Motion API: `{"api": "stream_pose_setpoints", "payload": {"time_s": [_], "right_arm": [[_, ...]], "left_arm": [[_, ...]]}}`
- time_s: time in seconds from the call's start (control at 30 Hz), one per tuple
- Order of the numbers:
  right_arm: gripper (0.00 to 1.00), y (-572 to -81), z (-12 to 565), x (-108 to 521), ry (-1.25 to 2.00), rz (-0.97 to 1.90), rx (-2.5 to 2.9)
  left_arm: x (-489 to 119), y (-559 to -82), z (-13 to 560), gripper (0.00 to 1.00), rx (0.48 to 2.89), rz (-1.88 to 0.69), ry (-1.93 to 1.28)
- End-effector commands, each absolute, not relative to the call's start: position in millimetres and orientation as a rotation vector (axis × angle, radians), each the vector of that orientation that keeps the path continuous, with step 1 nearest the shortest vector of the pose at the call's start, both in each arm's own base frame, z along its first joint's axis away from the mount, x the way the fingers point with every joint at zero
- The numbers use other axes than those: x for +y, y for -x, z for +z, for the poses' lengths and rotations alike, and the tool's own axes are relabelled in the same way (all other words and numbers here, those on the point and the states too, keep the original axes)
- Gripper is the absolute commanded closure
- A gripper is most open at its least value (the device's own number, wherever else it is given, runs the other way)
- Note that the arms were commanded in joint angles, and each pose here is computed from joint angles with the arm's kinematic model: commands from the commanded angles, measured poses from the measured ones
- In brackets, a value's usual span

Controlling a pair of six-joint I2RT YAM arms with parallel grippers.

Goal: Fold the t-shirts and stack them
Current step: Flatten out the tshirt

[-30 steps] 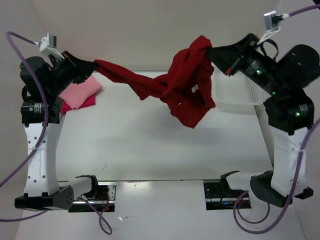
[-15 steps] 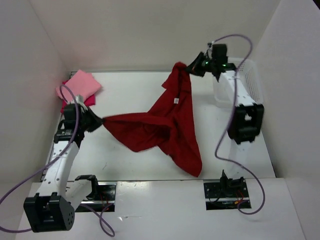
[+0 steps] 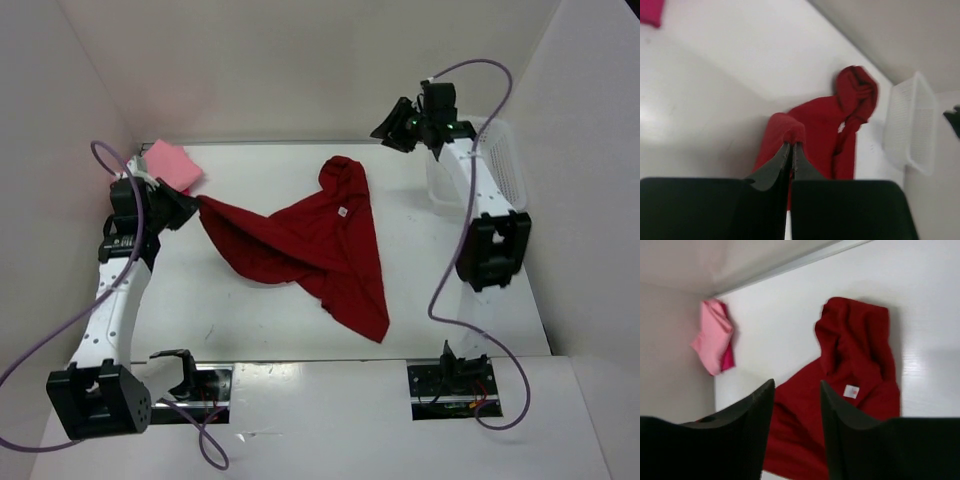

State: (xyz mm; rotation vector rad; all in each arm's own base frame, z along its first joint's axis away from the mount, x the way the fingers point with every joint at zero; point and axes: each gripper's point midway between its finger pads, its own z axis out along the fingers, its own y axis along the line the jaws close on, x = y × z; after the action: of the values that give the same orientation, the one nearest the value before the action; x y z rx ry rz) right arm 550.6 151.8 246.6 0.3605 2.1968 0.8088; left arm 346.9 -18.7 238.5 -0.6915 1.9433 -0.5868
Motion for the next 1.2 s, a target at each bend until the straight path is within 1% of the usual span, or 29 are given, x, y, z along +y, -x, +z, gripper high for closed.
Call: {"api": "stream_pose_setpoints", "payload": {"time_s": [0.0,0.07,0.1,0.13,0.17,0.2,0.3,0.33,0.37,0.4,0.43,0.47,0.5,0.53,0.57,0.6,0.63,0.67,0.7,0.73,0.8,0.83,0.87,0.9,0.93,0.97,1.0,1.07,1.17], "right_arm": [[0.56,-498.7,258.4,143.8,-0.353,0.778,2.155],[0.72,-474.8,272.9,141.0,-0.340,0.794,2.097],[0.82,-460.5,242.8,138.8,-0.356,0.776,2.164],[0.95,-450.7,234.1,144.2,-0.346,0.790,2.191],[0.96,-437.8,226.6,151.5,-0.318,0.804,2.222],[0.96,-424.3,200.9,157.5,-0.309,0.811,2.290],[0.75,-390.8,150.2,182.1,-0.237,0.793,2.438],[0.64,-386.2,138.5,187.0,-0.227,0.794,2.462],[0.46,-381.4,127.1,196.2,-0.197,0.819,2.470],[0.40,-381.3,121.0,203.2,-0.193,0.841,2.482],[0.37,-378.0,116.2,209.0,-0.178,0.856,2.501],[0.30,-380.4,128.2,229.8,-0.113,0.884,2.479],[0.28,-384.6,121.3,240.0,-0.078,0.859,2.490],[0.26,-387.9,118.4,247.2,-0.069,0.820,2.501],[0.26,-389.6,129.5,271.5,0.010,0.844,2.482],[0.26,-388.7,127.0,283.3,0.037,0.851,2.493],[0.25,-386.4,108.0,295.3,0.059,0.844,2.543],[0.25,-393.8,111.8,307.2,0.078,0.829,2.521],[0.24,-389.2,106.9,324.3,0.119,0.824,2.527],[0.24,-391.4,87.5,331.1,0.104,0.799,2.563],[0.24,-404.7,89.4,347.3,0.077,0.785,2.539],[0.24,-409.0,70.7,347.0,0.048,0.747,2.578],[0.25,-425.3,77.4,349.3,0.013,0.712,2.545],[0.30,-430.4,72.1,349.6,-0.009,0.690,2.554],[0.31,-430.5,63.3,347.7,-0.017,0.658,2.587],[0.33,-441.2,54.3,351.2,-0.026,0.629,2.593],[0.38,-442.9,47.9,352.3,-0.027,0.620,2.608],[0.42,-447.6,34.5,355.8,-0.041,0.611,2.628],[0.59,-452.3,32.1,359.8,-0.066,0.623,2.622]], "left_arm": [[-23.8,-381.6,302.1,1.00,1.766,-0.714,0.633],[-27.4,-396.2,353.2,1.00,1.666,-0.751,0.570],[-25.8,-408.0,359.6,1.00,1.663,-0.751,0.568],[-31.9,-413.5,375.3,1.00,1.644,-0.765,0.539],[-39.8,-418.3,393.5,1.00,1.614,-0.790,0.510],[-42.0,-424.5,422.4,1.00,1.563,-0.815,0.477],[-51.4,-423.1,438.8,1.00,1.545,-0.852,0.444],[-51.6,-420.6,430.8,1.00,1.558,-0.851,0.452],[-55.7,-412.8,425.9,1.00,1.567,-0.847,0.437],[-55.7,-409.5,413.5,1.00,1.588,-0.840,0.442],[-55.7,-406.4,374.1,1.00,1.665,-0.827,0.477],[-54.4,-399.2,362.6,1.00,1.677,-0.816,0.495],[-53.2,-395.9,347.4,1.00,1.700,-0.807,0.517],[-53.1,-392.2,334.0,1.00,1.723,-0.796,0.520],[-51.7,-386.4,313.4,1.00,1.753,-0.783,0.548],[-50.5,-383.2,304.9,1.00,1.768,-0.773,0.565],[-50.5,-382.4,298.4,1.00,1.781,-0.772,0.573],[-50.7,-379.9,303.2,1.00,1.769,-0.773,0.566],[-50.8,-379.2,297.5,1.00,1.779,-0.772,0.572],[-50.9,-377.3,301.2,1.00,1.770,-0.773,0.566],[-51.0,-377.3,301.2,1.00,1.770,-0.773,0.566],[-51.0,-377.3,301.2,1.00,1.770,-0.773,0.566],[-50.9,-377.7,305.5,1.00,1.762,-0.774,0.562],[-50.9,-377.7,305.6,1.00,1.762,-0.774,0.562],[-50.9,-377.7,305.6,1.00,1.762,-0.774,0.562],[-50.9,-377.7,305.6,1.00,1.762,-0.774,0.562],[-50.9,-378.4,307.6,1.00,1.754,-0.775,0.557],[-50.8,-378.7,305.3,1.00,1.754,-0.775,0.557],[-52.8,-378.7,307.8,1.00,1.747,-0.791,0.553]]}}
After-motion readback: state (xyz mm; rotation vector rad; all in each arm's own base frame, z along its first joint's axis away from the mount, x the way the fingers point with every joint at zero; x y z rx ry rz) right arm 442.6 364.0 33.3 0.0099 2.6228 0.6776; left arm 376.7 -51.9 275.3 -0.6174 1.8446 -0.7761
